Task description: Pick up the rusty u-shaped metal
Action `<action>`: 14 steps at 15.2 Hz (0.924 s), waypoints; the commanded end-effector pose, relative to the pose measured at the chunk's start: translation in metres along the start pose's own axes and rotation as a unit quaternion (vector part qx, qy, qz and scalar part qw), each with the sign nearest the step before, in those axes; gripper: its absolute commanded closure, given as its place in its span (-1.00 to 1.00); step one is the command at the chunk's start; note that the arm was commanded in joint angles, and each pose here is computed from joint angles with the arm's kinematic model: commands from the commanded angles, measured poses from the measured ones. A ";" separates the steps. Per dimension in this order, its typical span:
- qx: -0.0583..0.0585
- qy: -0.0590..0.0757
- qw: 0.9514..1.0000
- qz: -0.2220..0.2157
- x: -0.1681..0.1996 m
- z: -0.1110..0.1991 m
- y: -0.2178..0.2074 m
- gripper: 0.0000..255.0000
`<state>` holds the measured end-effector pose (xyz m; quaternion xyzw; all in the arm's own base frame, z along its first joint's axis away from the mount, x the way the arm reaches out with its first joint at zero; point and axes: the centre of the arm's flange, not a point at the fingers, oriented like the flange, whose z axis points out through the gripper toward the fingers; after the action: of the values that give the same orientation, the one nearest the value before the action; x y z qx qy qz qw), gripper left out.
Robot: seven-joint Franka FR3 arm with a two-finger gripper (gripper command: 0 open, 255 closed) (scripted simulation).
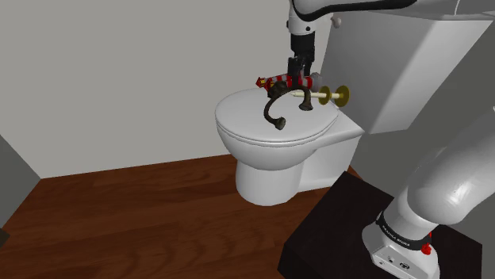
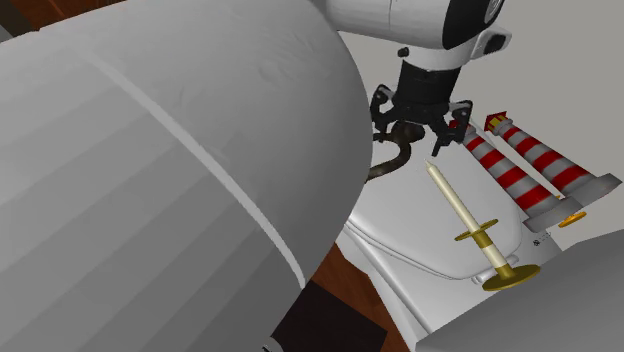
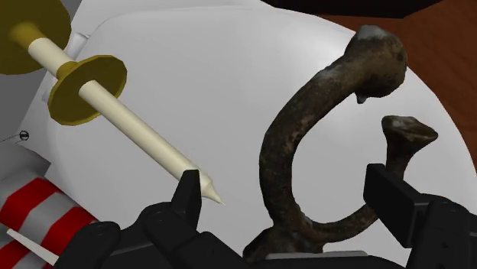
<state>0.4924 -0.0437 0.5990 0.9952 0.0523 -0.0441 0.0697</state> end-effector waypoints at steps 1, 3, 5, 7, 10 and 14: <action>-0.001 -0.001 1.000 0.000 0.007 0.009 0.002 -1.00; -0.001 -0.001 1.000 0.000 0.008 0.019 0.000 -1.00; -0.001 -0.001 1.000 0.000 0.009 0.029 -0.001 -1.00; -0.001 -0.001 1.000 0.000 0.010 0.038 -0.002 -1.00; -0.001 -0.001 1.000 0.000 0.010 0.039 -0.003 1.00; -0.001 -0.001 1.000 0.000 0.010 0.039 -0.002 1.00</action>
<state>0.4985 -0.0460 0.5601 0.9951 0.0519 -0.0447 0.0707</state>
